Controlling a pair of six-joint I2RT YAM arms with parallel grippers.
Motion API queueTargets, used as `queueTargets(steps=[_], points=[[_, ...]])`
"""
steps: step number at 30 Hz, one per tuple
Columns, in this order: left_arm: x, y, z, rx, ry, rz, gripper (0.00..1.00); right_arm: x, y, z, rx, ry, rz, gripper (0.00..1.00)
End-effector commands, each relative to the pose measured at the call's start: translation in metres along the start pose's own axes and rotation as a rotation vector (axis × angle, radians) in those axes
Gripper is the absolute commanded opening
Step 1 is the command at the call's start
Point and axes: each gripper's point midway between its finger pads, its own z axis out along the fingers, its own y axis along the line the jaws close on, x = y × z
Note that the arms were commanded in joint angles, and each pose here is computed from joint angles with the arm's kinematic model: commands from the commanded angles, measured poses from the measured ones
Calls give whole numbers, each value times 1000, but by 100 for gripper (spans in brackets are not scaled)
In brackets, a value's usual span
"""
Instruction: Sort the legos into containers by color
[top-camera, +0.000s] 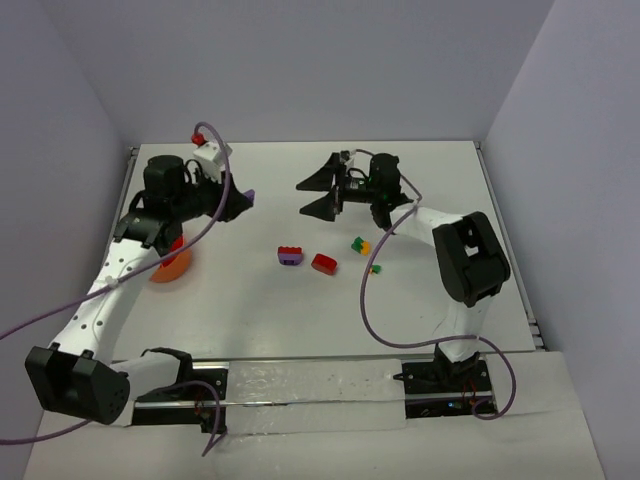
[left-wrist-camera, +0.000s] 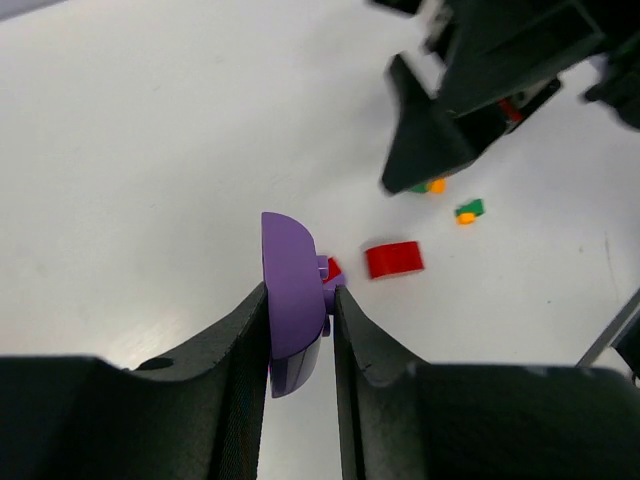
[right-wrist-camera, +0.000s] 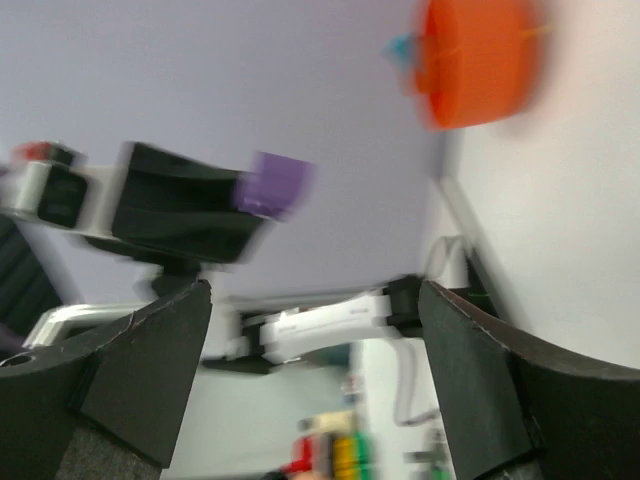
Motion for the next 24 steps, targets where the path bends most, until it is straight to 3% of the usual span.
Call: queueTargets(steps=[1,5,13,24], points=[[38,62,-40,-243,218,-178,0,-20,-1,-24,231,-78,-297,92],[65,105,-70,-415,325,-293,0,-32,1,-41,408,-144,-500,94],[81,147,-110,-711,405,-327,0,-40,8,-60,536,-183,-669,100],[116,157,-121,-666,592,-138,0,-33,2,-56,506,-128,-653,100]])
